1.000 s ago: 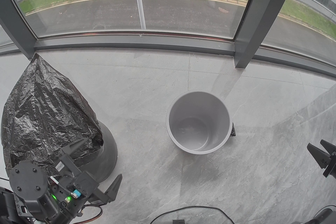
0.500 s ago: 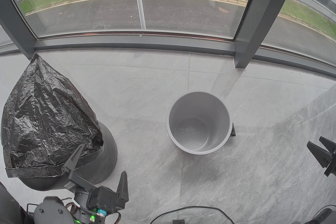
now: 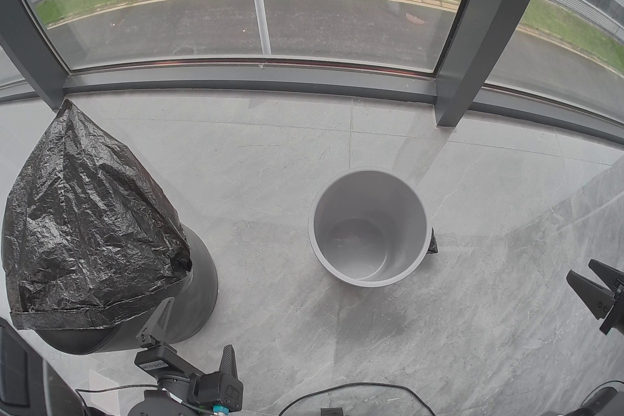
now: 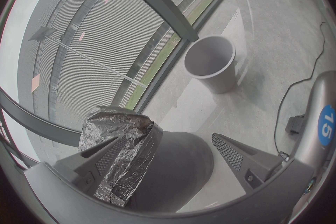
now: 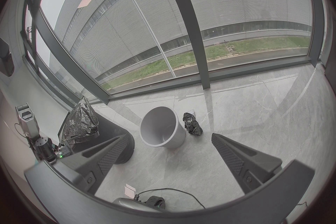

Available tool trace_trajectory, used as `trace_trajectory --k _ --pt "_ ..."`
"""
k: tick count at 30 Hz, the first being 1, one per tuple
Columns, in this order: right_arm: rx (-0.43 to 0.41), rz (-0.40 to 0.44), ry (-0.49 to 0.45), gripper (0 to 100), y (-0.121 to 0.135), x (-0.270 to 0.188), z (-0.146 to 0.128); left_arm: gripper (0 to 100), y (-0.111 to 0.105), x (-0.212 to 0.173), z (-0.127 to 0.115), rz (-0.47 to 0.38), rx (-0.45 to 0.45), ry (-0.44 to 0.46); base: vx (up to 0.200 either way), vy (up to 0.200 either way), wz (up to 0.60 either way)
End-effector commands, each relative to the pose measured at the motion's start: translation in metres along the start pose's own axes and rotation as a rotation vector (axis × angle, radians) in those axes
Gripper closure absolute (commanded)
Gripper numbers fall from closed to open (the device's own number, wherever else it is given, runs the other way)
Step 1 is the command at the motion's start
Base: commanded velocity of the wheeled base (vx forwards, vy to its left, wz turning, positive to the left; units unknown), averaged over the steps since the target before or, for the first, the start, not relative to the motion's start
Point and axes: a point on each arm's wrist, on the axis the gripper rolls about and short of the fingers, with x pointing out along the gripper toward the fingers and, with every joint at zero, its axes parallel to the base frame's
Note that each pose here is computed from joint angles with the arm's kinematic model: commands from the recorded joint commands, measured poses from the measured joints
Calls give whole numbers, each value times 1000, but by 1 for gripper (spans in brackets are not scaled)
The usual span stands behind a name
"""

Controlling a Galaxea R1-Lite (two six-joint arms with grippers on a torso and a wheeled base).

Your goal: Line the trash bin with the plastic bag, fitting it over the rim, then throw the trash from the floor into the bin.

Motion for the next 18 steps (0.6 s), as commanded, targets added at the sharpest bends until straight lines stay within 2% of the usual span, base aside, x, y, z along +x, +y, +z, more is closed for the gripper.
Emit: trace_trajectory --k 1,4,18 --pt "-1 1 -2 0 0 0 0 0 -15 20 -15 27 86 118 0 0 0" --pt "-1 1 -2 0 0 0 0 0 -19 24 -18 49 109 156 0 0 0" --pt "3 0 7 0 0 1 -1 0 -14 23 -17 105 110 191 0 0 0"
